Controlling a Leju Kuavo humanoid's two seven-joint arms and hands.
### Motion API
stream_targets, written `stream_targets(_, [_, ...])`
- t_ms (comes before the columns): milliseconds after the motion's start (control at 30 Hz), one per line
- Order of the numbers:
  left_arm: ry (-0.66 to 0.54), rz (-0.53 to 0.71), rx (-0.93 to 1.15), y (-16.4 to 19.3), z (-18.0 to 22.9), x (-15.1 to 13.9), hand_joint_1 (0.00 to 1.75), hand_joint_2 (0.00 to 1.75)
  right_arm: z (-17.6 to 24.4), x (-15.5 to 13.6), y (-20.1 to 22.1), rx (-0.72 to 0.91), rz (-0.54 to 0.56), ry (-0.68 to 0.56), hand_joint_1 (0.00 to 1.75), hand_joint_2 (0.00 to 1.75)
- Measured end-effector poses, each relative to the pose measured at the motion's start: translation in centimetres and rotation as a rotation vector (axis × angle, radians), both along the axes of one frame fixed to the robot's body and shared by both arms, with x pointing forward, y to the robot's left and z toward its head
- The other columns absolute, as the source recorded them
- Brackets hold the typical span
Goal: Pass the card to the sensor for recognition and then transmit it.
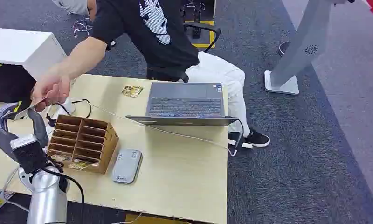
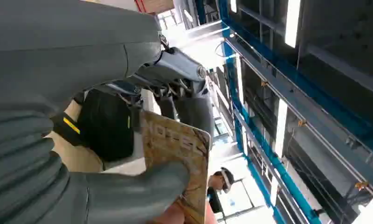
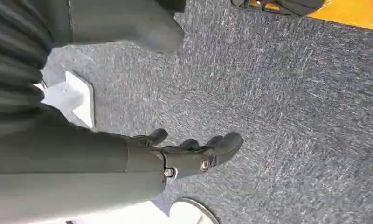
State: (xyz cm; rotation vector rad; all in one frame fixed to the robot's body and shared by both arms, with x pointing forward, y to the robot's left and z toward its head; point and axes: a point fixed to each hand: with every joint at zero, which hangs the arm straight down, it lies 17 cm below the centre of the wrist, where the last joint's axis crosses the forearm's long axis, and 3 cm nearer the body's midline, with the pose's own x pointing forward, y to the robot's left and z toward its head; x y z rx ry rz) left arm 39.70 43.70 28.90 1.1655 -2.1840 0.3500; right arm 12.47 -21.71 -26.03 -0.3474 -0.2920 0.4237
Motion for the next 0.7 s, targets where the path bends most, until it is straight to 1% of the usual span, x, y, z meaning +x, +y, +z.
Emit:
stream_targets(500, [-0.061, 0.014, 0.000, 0.2, 1.7, -1.5, 1.75, 1.75, 0.0, -0.1, -0.1, -0.003, 0.000, -0.007, 0.00, 1.75])
stream_targets(700, [-0.103, -0.002, 0.020, -0.7, 3.2, -2.3, 1.75, 1.75, 0.0, -0.1, -0.1, 0.001, -0.009, -0.012, 0.00, 1.75])
